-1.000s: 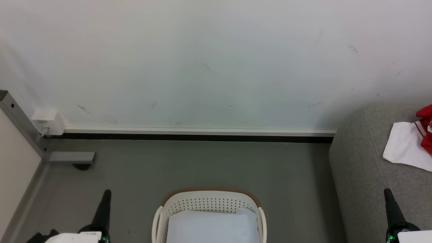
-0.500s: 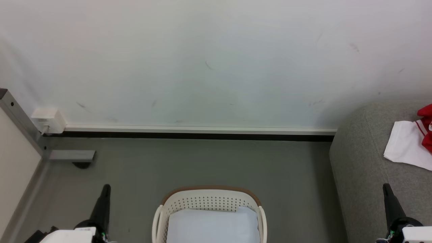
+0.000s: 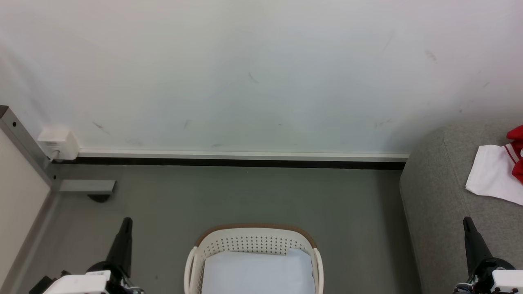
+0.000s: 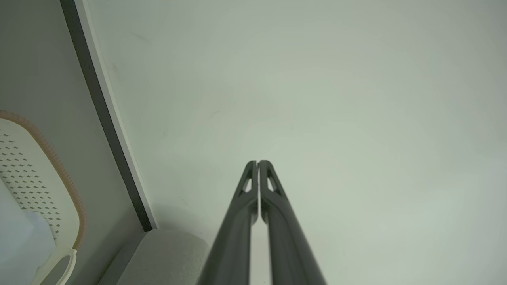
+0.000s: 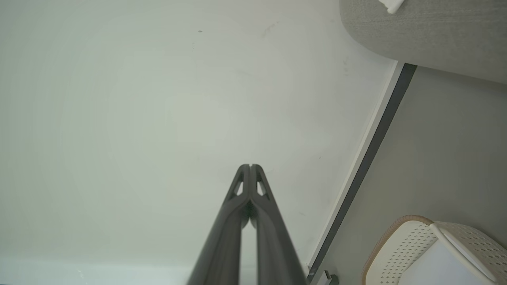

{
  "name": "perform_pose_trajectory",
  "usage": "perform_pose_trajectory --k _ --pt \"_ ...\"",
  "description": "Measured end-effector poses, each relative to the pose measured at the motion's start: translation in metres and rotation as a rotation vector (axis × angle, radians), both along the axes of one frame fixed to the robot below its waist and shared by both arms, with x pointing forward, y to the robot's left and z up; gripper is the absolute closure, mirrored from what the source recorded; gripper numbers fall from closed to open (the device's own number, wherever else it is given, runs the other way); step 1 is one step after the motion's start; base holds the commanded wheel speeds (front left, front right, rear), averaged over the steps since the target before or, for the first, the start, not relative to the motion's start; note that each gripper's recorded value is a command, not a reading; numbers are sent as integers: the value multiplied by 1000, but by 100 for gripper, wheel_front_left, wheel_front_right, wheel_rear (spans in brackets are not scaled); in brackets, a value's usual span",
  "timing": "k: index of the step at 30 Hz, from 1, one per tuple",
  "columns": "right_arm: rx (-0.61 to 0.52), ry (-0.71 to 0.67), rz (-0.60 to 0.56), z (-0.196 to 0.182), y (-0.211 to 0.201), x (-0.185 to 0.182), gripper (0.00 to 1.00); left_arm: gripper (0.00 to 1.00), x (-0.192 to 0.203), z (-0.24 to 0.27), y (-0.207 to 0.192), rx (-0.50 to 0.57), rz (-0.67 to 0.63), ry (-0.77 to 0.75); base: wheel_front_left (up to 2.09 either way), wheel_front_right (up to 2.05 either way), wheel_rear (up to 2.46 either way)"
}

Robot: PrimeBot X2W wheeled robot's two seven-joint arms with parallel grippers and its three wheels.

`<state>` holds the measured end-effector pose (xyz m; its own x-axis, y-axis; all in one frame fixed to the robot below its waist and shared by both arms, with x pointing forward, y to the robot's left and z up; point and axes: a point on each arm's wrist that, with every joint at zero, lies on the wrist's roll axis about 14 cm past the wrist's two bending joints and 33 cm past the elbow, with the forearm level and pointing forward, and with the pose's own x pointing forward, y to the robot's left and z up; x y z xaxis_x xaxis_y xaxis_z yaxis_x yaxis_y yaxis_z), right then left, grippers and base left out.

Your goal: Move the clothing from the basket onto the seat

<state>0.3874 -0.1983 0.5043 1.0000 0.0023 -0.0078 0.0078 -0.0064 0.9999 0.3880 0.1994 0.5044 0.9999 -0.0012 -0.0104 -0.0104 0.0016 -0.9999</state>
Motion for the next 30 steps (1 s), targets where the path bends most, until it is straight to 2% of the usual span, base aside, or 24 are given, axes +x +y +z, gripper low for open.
perform_pose_trajectory --k 30 --pt "0 -1 0 0 0 0 100 100 0 0 0 0 0 0 0 0 0"
